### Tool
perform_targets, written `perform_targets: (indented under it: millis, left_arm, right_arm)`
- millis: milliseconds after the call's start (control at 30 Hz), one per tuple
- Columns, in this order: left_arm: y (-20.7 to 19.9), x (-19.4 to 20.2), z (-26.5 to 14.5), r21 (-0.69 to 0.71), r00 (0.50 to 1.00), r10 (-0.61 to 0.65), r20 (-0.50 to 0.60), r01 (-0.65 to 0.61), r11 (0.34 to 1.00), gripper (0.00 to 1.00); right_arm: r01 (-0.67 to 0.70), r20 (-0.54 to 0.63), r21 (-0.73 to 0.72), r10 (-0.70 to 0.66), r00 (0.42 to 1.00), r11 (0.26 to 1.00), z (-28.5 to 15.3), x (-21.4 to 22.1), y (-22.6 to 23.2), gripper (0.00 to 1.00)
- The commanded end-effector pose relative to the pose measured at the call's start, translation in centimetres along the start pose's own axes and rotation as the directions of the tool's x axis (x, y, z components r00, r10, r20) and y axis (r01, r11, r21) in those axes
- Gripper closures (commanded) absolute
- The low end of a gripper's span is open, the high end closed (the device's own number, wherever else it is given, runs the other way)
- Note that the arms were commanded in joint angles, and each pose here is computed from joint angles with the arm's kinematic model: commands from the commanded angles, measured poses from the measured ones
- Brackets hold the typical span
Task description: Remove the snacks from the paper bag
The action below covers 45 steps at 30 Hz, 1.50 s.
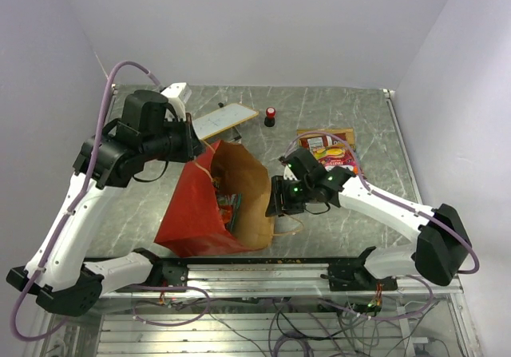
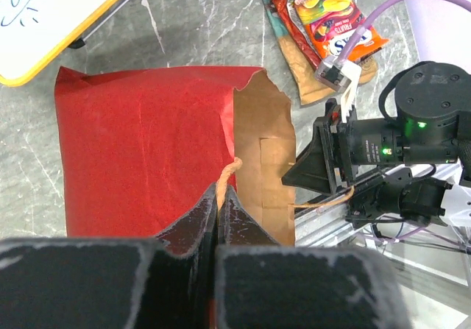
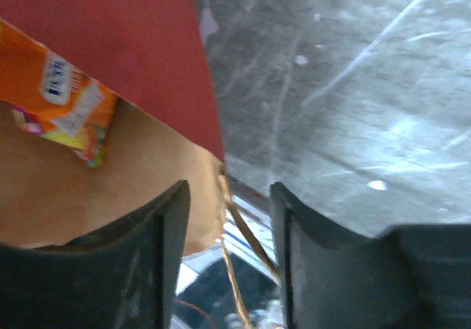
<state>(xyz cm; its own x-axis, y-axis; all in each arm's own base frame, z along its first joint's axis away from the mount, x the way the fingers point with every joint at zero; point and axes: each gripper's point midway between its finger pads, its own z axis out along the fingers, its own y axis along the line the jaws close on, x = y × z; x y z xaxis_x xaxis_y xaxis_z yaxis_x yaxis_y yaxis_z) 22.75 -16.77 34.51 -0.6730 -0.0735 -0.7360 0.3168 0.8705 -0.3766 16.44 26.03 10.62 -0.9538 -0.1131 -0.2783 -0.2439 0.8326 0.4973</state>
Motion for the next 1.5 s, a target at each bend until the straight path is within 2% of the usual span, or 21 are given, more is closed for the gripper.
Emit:
perform_targets:
  millis: [0,67,100,200,333,533,733,900,933,1067,1200,1333,1400,1467]
  left_arm:
    - [-0.3,-1.6,-0.6,-0.001,0.999,0.010,0.046,-0.010,1.000,0.93]
    - [-1.0,-2.7,-0.5,0.034,0.996,0.029,0.082,-0.032,0.999,0.93]
    - [-1.8,-3.3,-0.5,0.073,0.994,0.044,0.105,-0.052,0.996,0.93]
    - [-3.9,-5.3,-0.8,0.170,0.980,0.080,0.182,-0.112,0.979,0.93]
    - [-5.2,-7.3,-1.0,0.204,0.963,0.109,0.245,-0.161,0.966,0.93]
    - [-5.8,-9.2,-0.9,0.203,0.950,0.128,0.286,-0.191,0.960,0.93]
    - [-3.8,-6.7,-0.4,0.136,0.969,0.120,0.214,-0.151,0.979,0.93]
    - [-1.1,-2.7,-0.8,0.051,0.992,0.039,0.123,-0.046,0.998,0.93]
    - [-0.8,-1.9,-0.7,0.047,0.994,0.021,0.107,-0.027,0.999,0.93]
    - [-0.1,-0.1,-0.7,0.023,0.997,-0.040,0.060,0.039,0.999,0.93]
    - [0.6,0.4,-0.6,-0.029,0.995,-0.095,0.037,0.096,0.995,0.93]
    - [0.6,0.4,-0.2,-0.049,0.993,-0.114,-0.002,0.114,0.992,0.93]
    - [1.3,0.1,-0.1,-0.098,0.993,-0.122,0.003,0.122,0.988,0.93]
    - [1.5,-0.2,0.0,-0.116,0.990,-0.138,0.010,0.138,0.984,0.93]
  right_arm:
    - [-0.013,0.027,-0.177,0.018,0.999,0.984,-0.3,-0.6,3.9,0.68]
    - [-0.043,0.041,-0.198,0.052,0.998,0.979,-0.6,-0.4,5.3,0.94]
    - [-0.054,0.054,-0.210,0.067,0.996,0.976,-0.8,-0.3,6.2,1.00]
    - [-0.085,0.102,-0.274,0.116,0.988,0.958,-1.0,0.3,9.8,1.00]
    - [-0.137,0.162,-0.362,0.208,0.965,0.922,-0.3,0.7,14.1,1.00]
    - [-0.156,0.247,-0.291,0.231,0.941,0.944,0.0,-0.1,14.9,1.00]
    - [-0.105,0.265,-0.221,0.164,0.950,0.970,-0.3,-0.2,14.1,1.00]
    - [-0.083,0.283,-0.116,0.113,0.952,0.990,-1.3,0.7,11.4,1.00]
    - [-0.077,0.288,-0.090,0.100,0.952,0.993,-1.6,0.9,10.6,0.98]
    - [0.008,0.320,0.027,-0.016,0.947,1.000,-4.2,0.7,8.3,0.71]
    - [0.157,0.342,0.188,-0.215,0.915,0.969,-7.8,-1.2,7.3,0.51]
    - [0.452,0.323,0.210,-0.498,0.805,0.867,-9.3,-3.5,10.5,0.43]
    - [0.571,0.309,0.134,-0.582,0.752,0.810,-8.5,-3.4,13.0,0.42]
    - [0.623,0.311,0.052,-0.606,0.732,0.780,-7.0,-3.2,15.1,0.42]
